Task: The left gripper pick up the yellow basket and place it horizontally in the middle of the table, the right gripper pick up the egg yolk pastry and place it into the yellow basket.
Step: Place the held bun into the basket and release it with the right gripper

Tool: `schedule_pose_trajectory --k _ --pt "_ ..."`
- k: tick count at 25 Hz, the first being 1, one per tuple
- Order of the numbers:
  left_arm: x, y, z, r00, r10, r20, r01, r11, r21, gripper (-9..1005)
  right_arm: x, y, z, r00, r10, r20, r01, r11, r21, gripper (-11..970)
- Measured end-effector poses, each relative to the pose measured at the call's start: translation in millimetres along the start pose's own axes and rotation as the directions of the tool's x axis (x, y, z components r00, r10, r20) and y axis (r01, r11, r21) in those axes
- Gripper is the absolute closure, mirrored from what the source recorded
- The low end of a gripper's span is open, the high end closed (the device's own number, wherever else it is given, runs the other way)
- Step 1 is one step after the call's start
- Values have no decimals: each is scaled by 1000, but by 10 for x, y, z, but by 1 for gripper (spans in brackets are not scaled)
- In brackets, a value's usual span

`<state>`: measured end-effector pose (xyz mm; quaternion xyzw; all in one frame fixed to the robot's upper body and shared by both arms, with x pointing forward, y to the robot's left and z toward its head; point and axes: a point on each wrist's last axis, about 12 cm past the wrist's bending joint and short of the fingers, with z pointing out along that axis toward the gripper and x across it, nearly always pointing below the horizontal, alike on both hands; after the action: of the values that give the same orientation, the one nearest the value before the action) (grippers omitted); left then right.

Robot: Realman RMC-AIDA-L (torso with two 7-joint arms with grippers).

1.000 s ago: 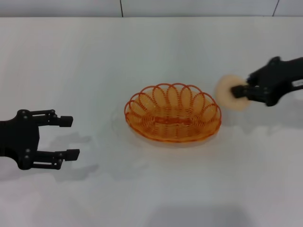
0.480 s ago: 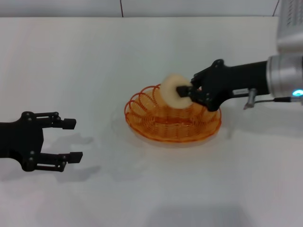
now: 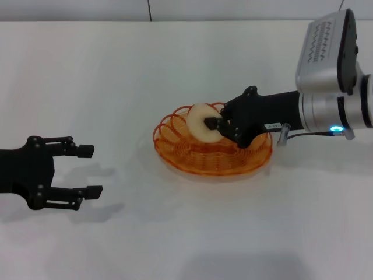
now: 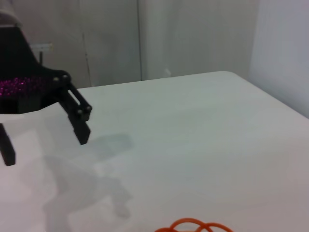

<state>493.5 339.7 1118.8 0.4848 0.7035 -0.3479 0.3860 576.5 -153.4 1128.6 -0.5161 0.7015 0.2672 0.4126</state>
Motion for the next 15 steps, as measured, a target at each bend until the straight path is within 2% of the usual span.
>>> schedule_pose_trajectory --k 6,11,14,15 --pt "1 6 -9 1000 2 1 -2 1000 -6 191 1 87 75 999 -34 -13 34 999 -35 905" --pt "3 14 -11 1000 5 -1 -5 1000 -14 191 -4 77 69 999 -35 -12 35 999 -31 711" --pt "8 13 -13 1000 10 -1 -10 1000 -17 191 11 61 11 1000 -29 -9 29 999 -30 519" --pt "11 12 -16 1000 9 -2 -9 1000 -17 191 19 54 -22 1000 -26 -8 25 999 -36 497"
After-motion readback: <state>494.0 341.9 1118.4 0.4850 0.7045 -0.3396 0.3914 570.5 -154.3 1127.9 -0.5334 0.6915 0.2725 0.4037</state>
